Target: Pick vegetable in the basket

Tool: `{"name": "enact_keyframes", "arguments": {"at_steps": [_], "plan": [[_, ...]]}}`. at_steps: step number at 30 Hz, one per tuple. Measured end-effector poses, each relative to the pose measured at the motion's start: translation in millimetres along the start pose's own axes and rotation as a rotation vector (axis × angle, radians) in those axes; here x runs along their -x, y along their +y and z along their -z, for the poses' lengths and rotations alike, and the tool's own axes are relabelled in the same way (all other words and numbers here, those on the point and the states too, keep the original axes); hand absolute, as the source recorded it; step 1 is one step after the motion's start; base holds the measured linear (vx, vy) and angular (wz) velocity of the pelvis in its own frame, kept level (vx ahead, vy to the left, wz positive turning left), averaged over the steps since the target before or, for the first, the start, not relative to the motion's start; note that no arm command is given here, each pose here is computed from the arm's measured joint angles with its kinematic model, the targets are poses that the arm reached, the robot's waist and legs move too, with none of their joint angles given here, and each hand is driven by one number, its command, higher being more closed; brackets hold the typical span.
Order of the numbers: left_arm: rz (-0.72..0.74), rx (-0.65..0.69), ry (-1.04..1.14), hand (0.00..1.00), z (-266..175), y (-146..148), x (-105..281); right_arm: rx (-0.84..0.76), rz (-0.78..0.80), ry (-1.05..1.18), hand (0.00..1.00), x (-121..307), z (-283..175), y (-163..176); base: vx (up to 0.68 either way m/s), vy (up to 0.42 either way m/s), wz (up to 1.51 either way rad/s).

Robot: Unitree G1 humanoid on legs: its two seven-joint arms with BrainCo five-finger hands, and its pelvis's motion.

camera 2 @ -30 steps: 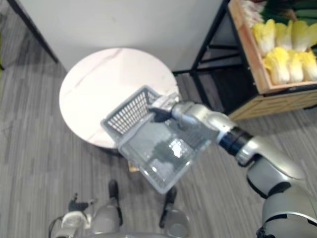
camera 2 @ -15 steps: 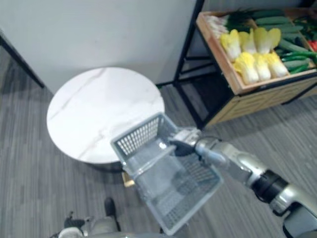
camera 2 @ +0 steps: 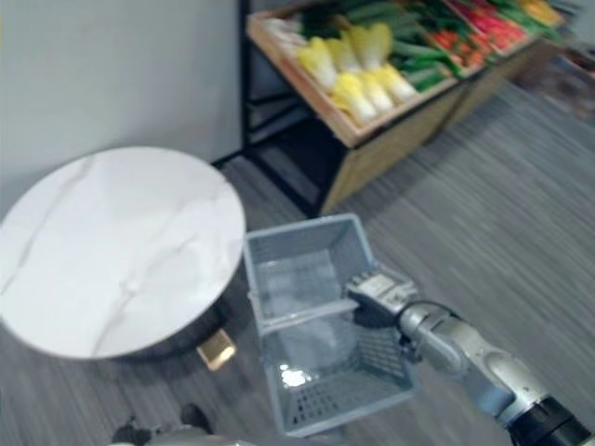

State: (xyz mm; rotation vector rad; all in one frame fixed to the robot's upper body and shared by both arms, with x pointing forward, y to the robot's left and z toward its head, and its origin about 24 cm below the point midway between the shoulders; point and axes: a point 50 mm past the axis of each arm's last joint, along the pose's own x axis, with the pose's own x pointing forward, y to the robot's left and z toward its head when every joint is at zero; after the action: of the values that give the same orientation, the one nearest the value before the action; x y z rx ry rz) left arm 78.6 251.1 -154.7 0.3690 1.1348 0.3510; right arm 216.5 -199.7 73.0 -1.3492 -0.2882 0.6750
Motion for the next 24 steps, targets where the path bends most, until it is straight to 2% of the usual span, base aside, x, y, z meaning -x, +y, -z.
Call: {"name": "enact_keyframes", "arguments": {"at_steps": [1, 3, 7, 11, 15, 19, 24], "plan": [[-0.009, -0.021, -0.021, 0.0, -6.6, 5.9, -2.6, 0.029, -0.01, -0.013, 1.0, -2.8, -0.4, 0.5, 0.07, 0.06, -1.49], [0.021, -0.037, -0.033, 0.0, -8.4, -1.5, -1.5, 0.055, 0.021, -0.008, 1.0, -8.8, 5.6, -7.4, -0.02, -0.03, -1.75], [0.044, -0.072, -0.07, 0.0, -18.5, -7.5, -2.0, 0.097, -0.011, 0.026, 1.0, -11.5, 16.4, -3.2, 0.03, -0.083, -1.17], [0.081, -0.059, -0.062, 0.0, -20.1, -21.9, 0.7, 0.144, -0.043, 0.047, 1.0, -9.2, 21.4, 1.1, -0.07, -0.112, -0.71], [0.077, -0.054, -0.054, 0.0, -18.6, -20.8, 0.4, 0.141, -0.061, 0.057, 1.0, -4.9, 21.8, 7.7, -0.08, -0.024, -0.48], [0.064, -0.019, -0.042, 0.0, -12.5, -19.0, 1.5, 0.16, -0.05, 0.03, 1.0, -12.1, 18.3, 3.5, 0.01, -0.029, -0.9], [0.071, 0.032, 0.043, 0.0, 21.8, -23.3, 11.9, 0.177, -0.045, -0.005, 1.0, -21.5, 13.3, -0.3, 0.06, 0.019, -0.95]]}}
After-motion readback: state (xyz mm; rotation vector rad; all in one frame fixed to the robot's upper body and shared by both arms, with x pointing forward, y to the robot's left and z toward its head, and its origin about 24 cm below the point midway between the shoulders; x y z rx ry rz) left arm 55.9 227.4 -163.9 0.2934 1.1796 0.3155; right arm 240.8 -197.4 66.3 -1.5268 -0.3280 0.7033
